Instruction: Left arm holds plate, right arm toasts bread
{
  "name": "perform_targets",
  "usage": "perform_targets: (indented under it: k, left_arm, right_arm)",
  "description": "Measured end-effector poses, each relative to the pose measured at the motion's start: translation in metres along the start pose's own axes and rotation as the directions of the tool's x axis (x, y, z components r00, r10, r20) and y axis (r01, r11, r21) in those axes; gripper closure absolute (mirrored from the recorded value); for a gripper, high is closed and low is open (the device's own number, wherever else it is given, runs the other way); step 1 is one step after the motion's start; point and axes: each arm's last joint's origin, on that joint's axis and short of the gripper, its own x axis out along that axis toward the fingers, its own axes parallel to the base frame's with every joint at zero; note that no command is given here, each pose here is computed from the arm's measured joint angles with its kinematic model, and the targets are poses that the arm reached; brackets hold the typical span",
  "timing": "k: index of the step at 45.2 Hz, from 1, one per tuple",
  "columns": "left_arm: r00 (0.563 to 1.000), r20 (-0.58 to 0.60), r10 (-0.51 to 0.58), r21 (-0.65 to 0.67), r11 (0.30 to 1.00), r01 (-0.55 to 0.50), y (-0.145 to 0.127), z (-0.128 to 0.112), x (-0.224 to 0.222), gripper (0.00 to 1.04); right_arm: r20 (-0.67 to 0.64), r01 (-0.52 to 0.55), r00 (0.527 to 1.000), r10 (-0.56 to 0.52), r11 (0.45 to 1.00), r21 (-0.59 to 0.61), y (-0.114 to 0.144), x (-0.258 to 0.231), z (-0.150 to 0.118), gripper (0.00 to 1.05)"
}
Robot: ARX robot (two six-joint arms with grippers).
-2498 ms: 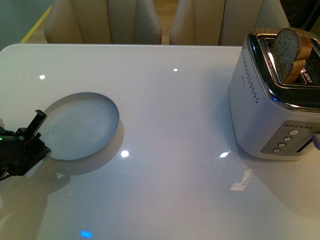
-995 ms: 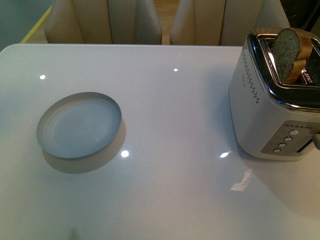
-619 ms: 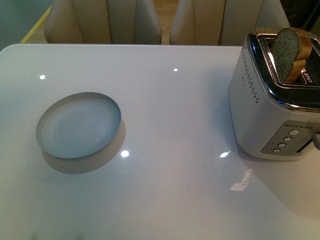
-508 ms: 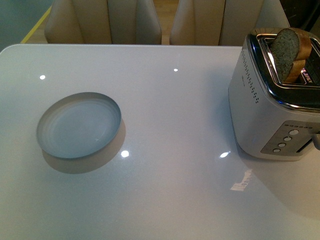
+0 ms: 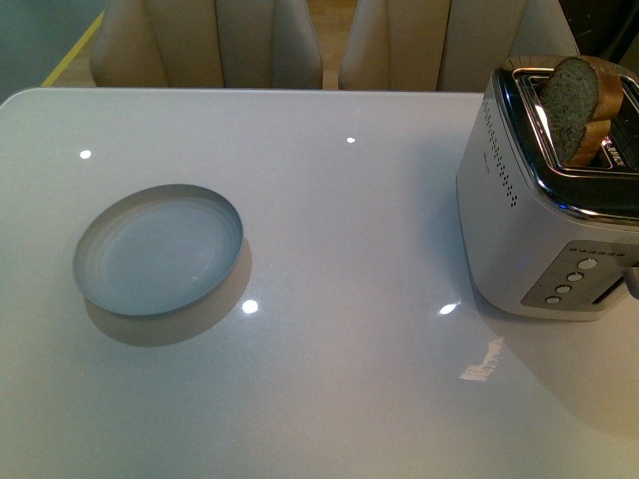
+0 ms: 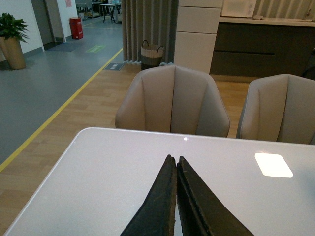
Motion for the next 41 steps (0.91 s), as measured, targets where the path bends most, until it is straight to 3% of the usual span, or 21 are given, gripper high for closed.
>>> perform_targets:
  k: [20, 41]
  left_arm:
    - [1.0, -0.01, 0.0, 0.003, 1.0, 0.0, 0.0, -0.018, -0.034, 1.02]
    - [1.0, 0.018, 0.0, 0.004, 1.0, 0.0, 0.0, -0.01, -0.056, 1.02]
  right_arm:
    - [0.0, 0.0, 1.0, 0.0, 1.0, 0.0, 0.0, 0.0, 0.0, 0.09]
    - [0.0, 0.0, 1.0, 0.0, 1.0, 0.0, 0.0, 0.0, 0.0, 0.09]
